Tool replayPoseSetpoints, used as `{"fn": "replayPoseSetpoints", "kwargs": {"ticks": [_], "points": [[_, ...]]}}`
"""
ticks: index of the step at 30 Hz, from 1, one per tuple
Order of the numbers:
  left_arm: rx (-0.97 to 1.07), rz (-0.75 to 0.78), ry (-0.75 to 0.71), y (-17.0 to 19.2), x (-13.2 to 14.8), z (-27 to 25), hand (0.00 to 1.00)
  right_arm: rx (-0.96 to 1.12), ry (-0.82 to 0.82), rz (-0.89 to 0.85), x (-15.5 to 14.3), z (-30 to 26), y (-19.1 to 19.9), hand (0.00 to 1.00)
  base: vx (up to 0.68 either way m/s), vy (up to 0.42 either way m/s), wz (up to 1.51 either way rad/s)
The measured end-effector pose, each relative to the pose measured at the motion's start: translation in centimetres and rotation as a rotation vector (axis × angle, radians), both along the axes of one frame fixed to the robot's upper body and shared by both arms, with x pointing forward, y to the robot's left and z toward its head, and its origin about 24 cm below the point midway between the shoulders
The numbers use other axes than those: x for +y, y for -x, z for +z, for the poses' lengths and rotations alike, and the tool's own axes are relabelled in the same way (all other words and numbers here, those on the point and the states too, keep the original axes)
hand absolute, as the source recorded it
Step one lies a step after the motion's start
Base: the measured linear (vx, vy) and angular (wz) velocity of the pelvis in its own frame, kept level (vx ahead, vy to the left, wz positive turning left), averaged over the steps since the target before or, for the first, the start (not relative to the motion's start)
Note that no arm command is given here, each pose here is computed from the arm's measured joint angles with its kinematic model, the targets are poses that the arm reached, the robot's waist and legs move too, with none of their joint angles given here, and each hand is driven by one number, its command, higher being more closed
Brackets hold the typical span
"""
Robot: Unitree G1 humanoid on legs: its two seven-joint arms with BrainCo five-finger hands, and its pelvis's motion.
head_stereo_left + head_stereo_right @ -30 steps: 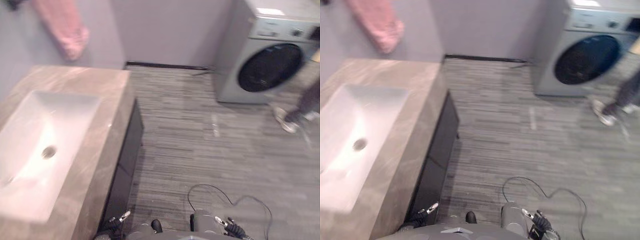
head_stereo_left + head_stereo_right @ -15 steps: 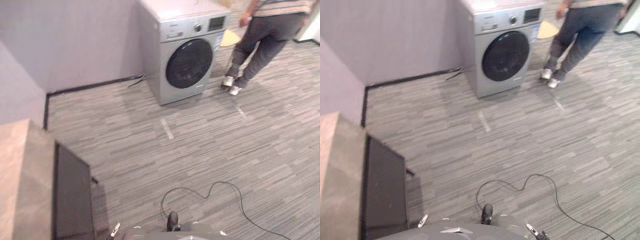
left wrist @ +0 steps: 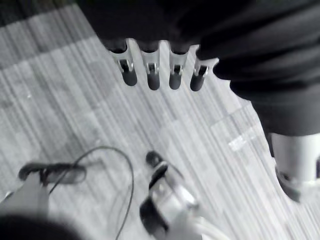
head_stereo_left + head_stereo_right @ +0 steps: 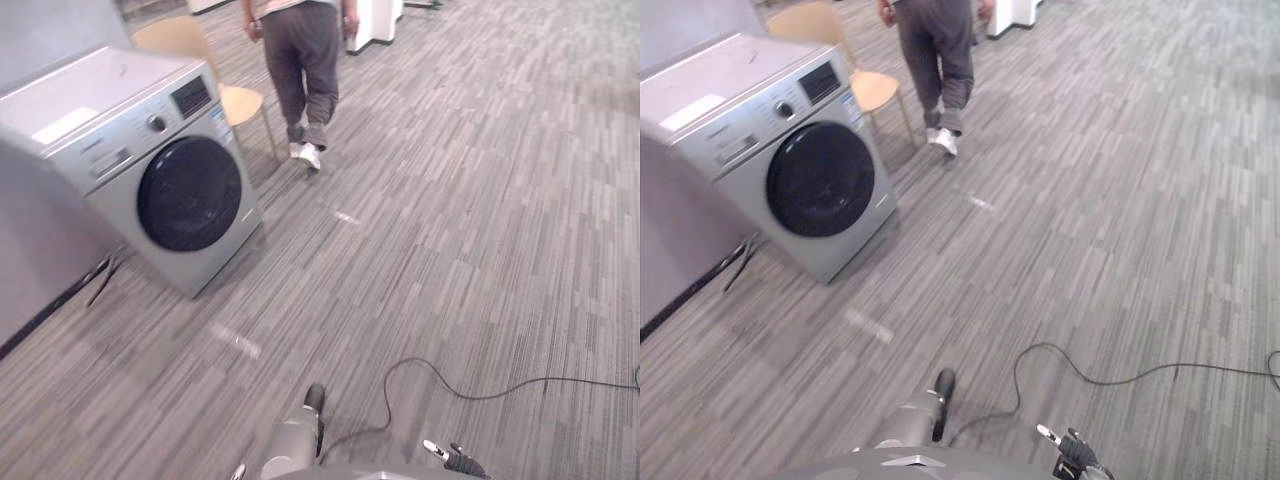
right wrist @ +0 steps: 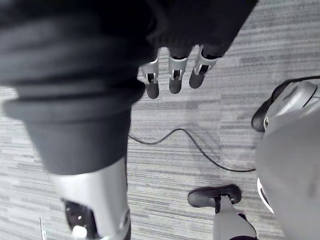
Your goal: Organize washtable
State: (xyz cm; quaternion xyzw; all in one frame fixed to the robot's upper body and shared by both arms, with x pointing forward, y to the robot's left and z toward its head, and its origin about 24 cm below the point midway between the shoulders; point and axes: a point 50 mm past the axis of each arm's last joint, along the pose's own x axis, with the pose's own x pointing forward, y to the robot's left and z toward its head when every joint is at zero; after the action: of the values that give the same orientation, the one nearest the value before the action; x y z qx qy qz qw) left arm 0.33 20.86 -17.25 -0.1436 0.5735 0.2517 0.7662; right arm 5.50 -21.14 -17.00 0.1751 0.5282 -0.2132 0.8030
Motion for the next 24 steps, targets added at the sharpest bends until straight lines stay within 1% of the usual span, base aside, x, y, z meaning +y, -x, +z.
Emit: {"fn": "replayPoseSetpoints", "kwargs": {"ticks": [1, 3, 6, 7, 8, 10, 11, 13, 15, 16, 17, 19, 20, 22, 24], "points": [[-0.004, 0.006, -0.014, -0.2, 0.6, 0.1, 0.00, 0.000, -0.023, -0.040, 0.4, -0.1, 0.3, 0.00, 0.54, 0.003, -0.73], [-0.011, -0.015, -0.028, -0.7, 1.2, 0.2, 0.00, 0.002, -0.024, -0.076, 0.0, -0.1, 0.5, 0.00, 0.44, -0.007, -0.67], [-0.068, -0.134, -0.039, -3.9, 1.3, 0.4, 0.00, 0.012, -0.001, -0.043, -0.6, 0.0, 0.9, 0.00, 0.14, 0.007, -0.53], [-0.084, -0.148, -0.040, -4.6, 1.2, 0.5, 0.00, 0.009, 0.007, -0.031, -0.9, 0.1, 0.8, 0.00, -0.17, 0.012, -1.15], [-0.121, -0.175, -0.046, -6.3, 1.1, 0.7, 0.00, -0.006, 0.021, -0.007, -1.1, 0.2, 0.2, 0.00, -0.40, 0.036, -1.34], [-0.154, -0.180, -0.066, -7.7, 1.5, 1.0, 0.00, -0.011, 0.023, -0.001, -1.0, 0.2, 0.0, 0.00, -0.35, 0.018, -1.00], [-0.186, -0.187, -0.073, -8.8, 1.5, 1.3, 0.00, -0.008, 0.019, -0.001, -0.9, 0.2, 0.2, 0.00, 0.24, -0.100, -0.18], [-0.232, -0.200, -0.070, -10.4, 1.0, 1.6, 0.00, 0.044, 0.009, -0.018, -0.6, -0.1, 2.2, 0.00, 0.60, -0.231, 0.17], [-0.228, -0.194, -0.032, -10.1, -0.3, 1.2, 0.00, 0.087, 0.015, -0.043, -0.9, -0.1, 4.0, 0.00, 0.64, -0.284, 0.16], [-0.228, -0.173, -0.012, -10.0, -0.8, 1.1, 0.00, 0.098, 0.012, -0.096, -1.0, -0.1, 4.7, 0.00, 0.63, -0.426, -0.18], [-0.202, -0.157, -0.002, -9.3, -1.0, 0.9, 0.00, 0.087, 0.011, -0.145, -1.2, -0.1, 4.7, 0.00, 0.53, -0.480, -0.31], [-0.172, -0.127, 0.004, -8.0, -1.1, 0.6, 0.00, 0.075, 0.011, -0.170, -1.2, -0.1, 4.7, 0.00, 0.38, -0.408, -0.49], [-0.162, -0.118, 0.008, -7.3, -1.0, 0.5, 0.00, 0.068, 0.014, -0.162, -1.4, 0.0, 4.4, 0.00, 0.28, -0.326, -0.75], [-0.186, -0.118, -0.007, -7.5, -0.4, 0.7, 0.00, 0.049, 0.013, -0.153, -1.4, 0.0, 3.5, 0.00, 0.10, -0.170, -0.91], [-0.171, -0.159, -0.038, -6.9, 1.0, 0.9, 0.00, -0.003, 0.013, -0.076, -1.1, 0.1, 0.6, 0.00, -0.15, -0.063, -1.13]]}}
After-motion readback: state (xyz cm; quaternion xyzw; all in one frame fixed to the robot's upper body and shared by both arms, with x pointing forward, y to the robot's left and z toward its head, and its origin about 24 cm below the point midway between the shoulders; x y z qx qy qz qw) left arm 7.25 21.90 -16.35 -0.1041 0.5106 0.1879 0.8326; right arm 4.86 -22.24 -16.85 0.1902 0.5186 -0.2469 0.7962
